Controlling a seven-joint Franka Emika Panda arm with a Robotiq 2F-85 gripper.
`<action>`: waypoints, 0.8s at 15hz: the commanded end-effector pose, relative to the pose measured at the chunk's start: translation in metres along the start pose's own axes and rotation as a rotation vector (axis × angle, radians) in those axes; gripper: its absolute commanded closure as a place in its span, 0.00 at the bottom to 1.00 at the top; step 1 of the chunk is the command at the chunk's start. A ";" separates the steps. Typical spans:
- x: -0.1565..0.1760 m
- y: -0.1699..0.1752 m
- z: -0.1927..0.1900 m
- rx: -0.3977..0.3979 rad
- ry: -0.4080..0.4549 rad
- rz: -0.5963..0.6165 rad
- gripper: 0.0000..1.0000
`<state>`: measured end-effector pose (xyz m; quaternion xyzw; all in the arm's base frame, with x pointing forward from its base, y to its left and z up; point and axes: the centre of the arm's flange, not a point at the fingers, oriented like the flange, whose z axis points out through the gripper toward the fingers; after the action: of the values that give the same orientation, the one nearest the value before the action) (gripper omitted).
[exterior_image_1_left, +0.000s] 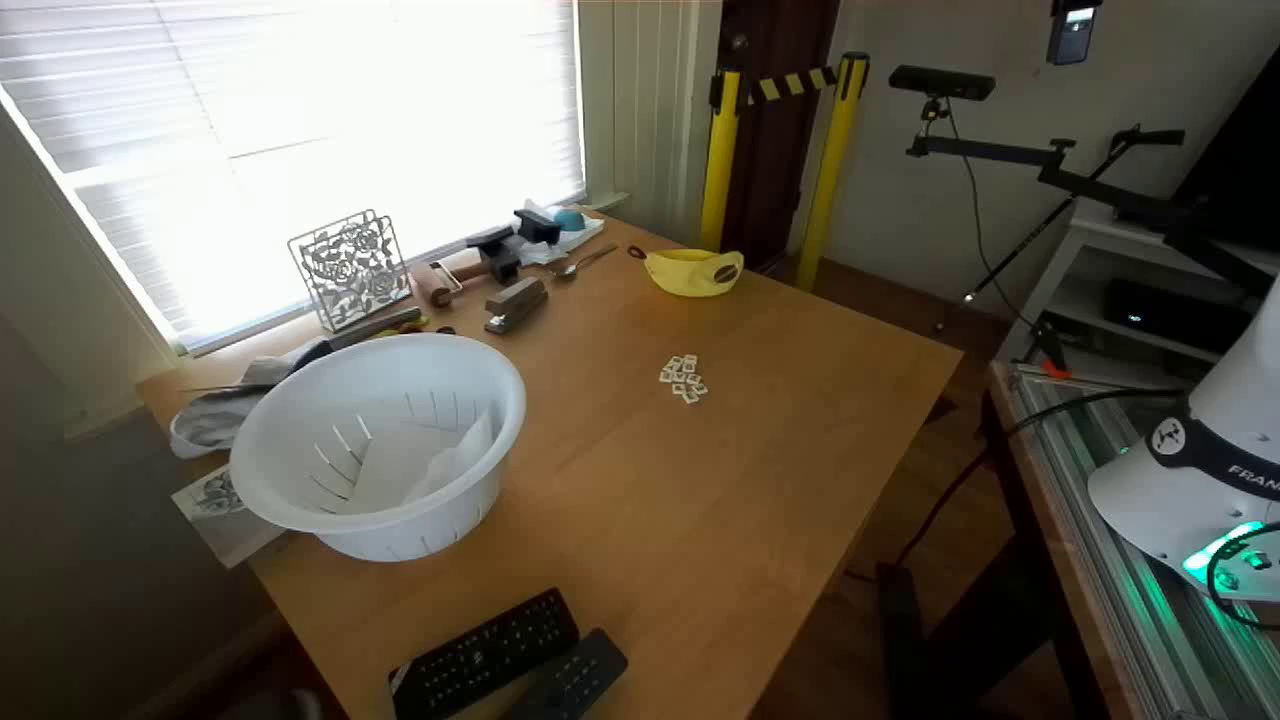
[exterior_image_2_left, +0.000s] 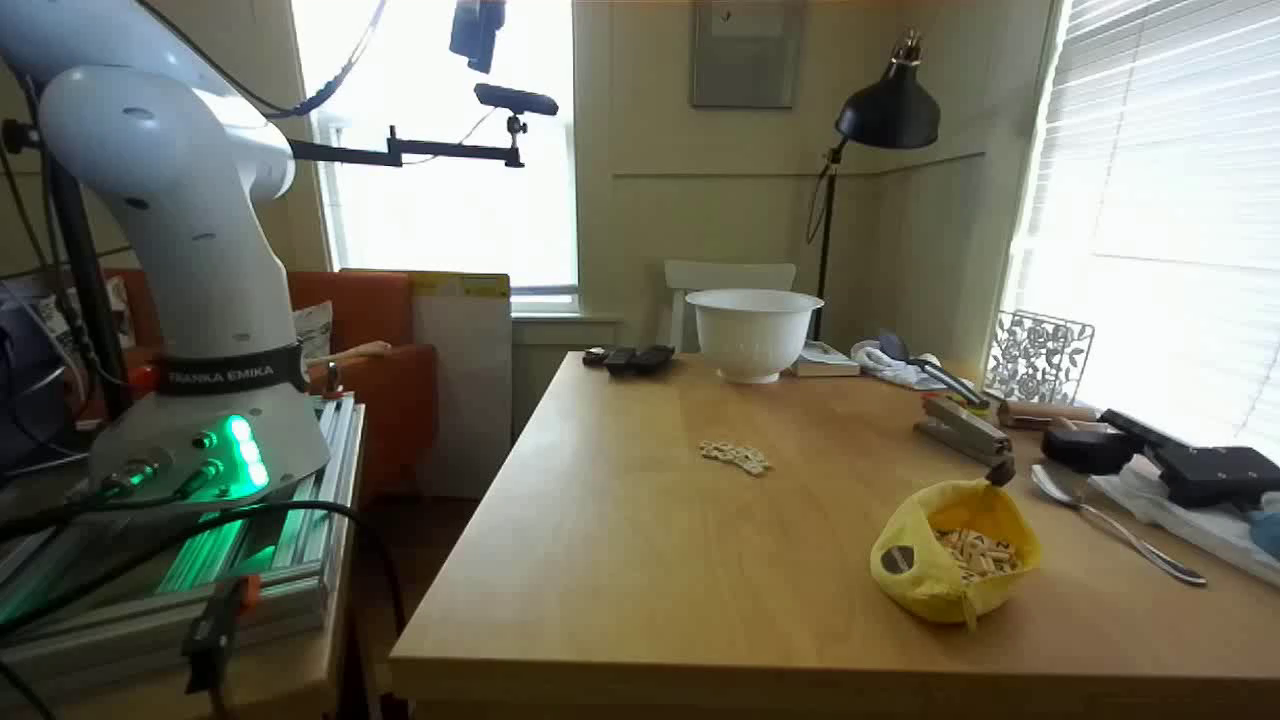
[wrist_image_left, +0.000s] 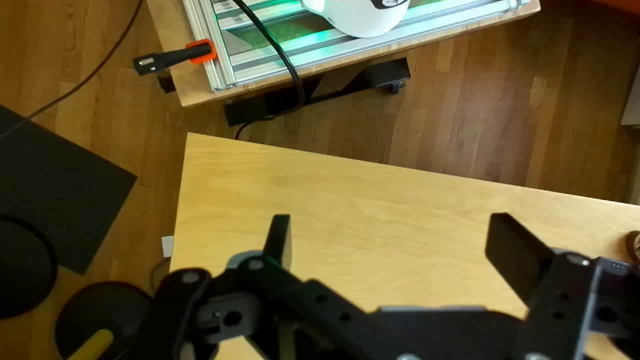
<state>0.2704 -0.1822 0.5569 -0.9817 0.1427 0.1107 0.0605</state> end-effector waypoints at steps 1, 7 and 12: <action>0.000 0.000 0.000 0.000 0.000 0.000 0.00; 0.005 -0.001 0.008 -0.022 0.005 0.006 0.00; 0.043 -0.011 0.051 -0.043 0.098 -0.073 0.00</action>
<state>0.2880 -0.1791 0.5303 -0.9863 0.1329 0.0843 0.0500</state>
